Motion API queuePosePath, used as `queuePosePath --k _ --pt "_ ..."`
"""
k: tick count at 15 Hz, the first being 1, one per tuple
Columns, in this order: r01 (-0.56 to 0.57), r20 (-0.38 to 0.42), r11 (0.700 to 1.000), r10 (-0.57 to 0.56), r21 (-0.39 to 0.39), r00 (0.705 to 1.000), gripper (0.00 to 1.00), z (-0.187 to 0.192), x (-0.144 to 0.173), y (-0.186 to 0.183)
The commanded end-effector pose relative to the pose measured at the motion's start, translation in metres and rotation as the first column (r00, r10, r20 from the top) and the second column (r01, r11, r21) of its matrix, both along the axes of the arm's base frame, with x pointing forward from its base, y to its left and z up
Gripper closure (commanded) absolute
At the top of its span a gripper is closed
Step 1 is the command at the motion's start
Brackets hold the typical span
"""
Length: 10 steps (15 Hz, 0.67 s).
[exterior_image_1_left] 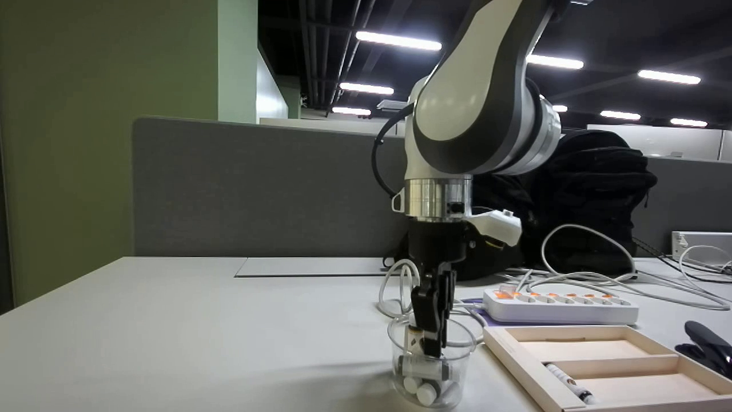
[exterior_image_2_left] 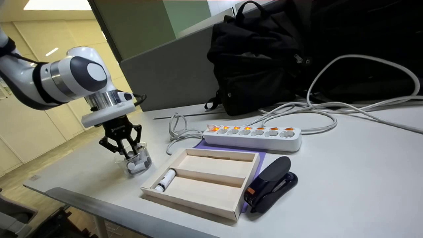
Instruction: Put the bottle in the top rectangular segment
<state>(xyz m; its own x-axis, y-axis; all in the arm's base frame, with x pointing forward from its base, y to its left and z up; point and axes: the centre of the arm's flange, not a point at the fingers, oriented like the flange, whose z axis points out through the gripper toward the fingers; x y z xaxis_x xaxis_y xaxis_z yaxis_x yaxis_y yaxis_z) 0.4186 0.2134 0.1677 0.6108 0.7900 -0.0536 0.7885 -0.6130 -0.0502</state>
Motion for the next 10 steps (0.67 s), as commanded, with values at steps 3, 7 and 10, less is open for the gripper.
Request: queuePosePath --k 3,7,10 --pt "0.041 -0.016 0.999 -0.041 0.000 0.999 0.94 0.025 0.012 -0.003" --pt "0.089 -0.067 0.996 -0.088 0.006 0.994 0.94 0.080 0.031 0.000" --pt "0.126 -0.105 0.992 -0.128 -0.024 0.986 0.94 0.117 0.043 -0.011"
